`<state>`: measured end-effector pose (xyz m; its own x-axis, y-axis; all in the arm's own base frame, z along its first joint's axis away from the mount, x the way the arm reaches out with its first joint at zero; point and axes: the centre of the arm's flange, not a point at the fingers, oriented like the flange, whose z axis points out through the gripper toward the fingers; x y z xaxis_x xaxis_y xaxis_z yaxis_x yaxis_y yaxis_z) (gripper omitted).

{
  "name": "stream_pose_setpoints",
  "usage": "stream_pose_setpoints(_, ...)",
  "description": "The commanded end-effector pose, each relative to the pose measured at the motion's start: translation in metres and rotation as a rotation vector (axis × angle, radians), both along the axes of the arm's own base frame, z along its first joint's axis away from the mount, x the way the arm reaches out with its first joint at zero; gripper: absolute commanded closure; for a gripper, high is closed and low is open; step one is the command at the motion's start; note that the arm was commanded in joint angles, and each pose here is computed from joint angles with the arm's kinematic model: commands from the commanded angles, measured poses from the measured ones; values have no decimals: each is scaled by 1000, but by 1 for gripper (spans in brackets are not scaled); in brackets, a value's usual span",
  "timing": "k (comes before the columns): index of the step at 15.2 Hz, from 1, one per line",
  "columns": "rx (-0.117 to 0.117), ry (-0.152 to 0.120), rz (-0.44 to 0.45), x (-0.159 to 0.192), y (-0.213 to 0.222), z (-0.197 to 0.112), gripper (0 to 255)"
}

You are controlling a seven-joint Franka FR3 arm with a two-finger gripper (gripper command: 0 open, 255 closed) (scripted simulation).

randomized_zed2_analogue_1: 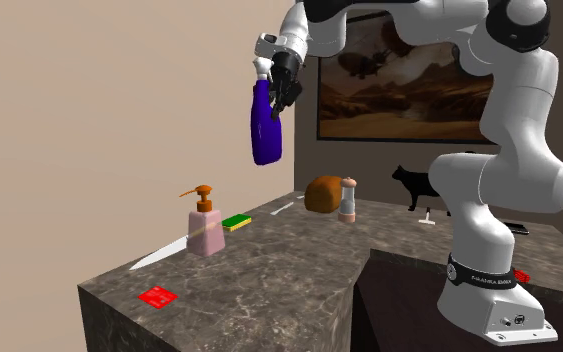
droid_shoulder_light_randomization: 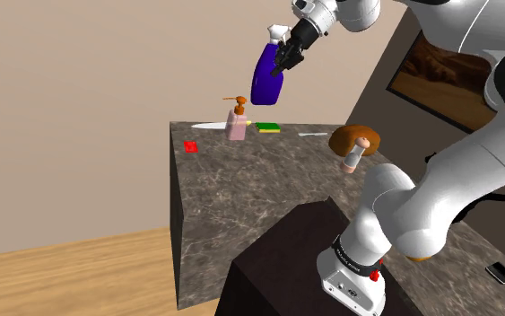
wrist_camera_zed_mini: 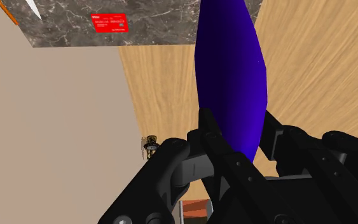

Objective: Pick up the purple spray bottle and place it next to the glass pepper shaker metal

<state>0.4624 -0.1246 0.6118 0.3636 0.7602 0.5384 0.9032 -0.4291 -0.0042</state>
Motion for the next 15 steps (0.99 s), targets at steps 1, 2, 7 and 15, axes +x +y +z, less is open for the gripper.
stream_pose_setpoints(1, -1, 0, 1, -17, -21, -1, 255)
stream_pose_setpoints(2, -1, 0, 1, -25, -31, -1, 255)
stream_pose_setpoints(7, -1, 0, 1, -67, -82, -1, 255)
stream_pose_setpoints(15, -1, 0, 1, -134, -164, 0, 255)
